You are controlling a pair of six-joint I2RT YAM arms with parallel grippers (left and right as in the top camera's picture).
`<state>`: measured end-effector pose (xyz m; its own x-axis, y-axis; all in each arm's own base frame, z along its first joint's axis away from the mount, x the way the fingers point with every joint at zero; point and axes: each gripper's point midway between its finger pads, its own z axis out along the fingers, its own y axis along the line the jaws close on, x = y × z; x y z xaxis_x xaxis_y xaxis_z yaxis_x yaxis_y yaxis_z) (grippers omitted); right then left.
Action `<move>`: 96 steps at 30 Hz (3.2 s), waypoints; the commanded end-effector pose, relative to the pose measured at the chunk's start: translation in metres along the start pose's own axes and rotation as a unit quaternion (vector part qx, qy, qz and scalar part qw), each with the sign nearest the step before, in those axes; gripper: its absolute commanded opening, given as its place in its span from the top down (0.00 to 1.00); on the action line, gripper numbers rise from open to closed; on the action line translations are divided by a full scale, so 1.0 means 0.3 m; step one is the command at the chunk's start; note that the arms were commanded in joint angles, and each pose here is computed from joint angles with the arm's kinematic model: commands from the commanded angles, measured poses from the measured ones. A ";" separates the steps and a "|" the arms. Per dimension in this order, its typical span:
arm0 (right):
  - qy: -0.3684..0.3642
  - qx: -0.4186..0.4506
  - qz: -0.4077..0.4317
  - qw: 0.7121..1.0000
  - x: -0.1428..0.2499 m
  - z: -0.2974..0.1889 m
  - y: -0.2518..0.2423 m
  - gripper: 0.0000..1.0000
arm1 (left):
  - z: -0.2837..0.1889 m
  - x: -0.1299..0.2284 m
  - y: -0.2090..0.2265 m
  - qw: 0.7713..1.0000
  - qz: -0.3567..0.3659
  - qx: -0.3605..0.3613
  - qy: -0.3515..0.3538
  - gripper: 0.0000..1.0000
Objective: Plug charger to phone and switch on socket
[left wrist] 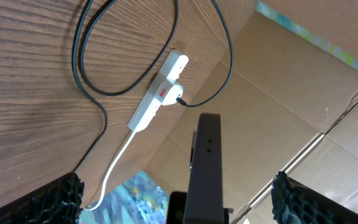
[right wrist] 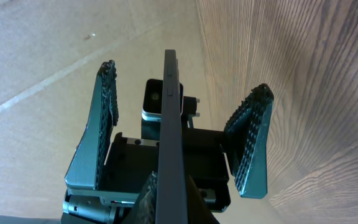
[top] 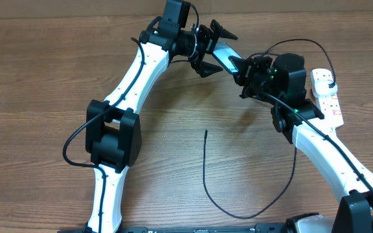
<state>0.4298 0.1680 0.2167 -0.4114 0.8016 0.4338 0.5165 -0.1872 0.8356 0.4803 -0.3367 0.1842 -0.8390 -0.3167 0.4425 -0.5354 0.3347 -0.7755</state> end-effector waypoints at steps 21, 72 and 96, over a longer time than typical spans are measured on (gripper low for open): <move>-0.042 -0.029 -0.047 0.998 -0.021 -0.006 0.059 0.96 | -0.037 0.078 -0.095 0.999 0.032 0.021 0.000 0.24; -0.036 -0.024 -0.154 0.987 -0.001 -0.001 0.055 0.00 | -0.045 0.019 -0.096 0.996 0.078 0.016 -0.048 0.96; 0.039 0.069 -0.539 0.839 -0.038 -0.033 -0.102 0.00 | -0.526 -0.179 -0.021 0.900 0.424 0.093 -0.031 0.96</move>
<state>0.4181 0.1505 0.1797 -0.7134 0.5614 -0.4194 0.0488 0.6368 0.7695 0.5281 -0.1803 0.1903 -0.9733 -0.1953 -0.1205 0.0286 0.4177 -0.9082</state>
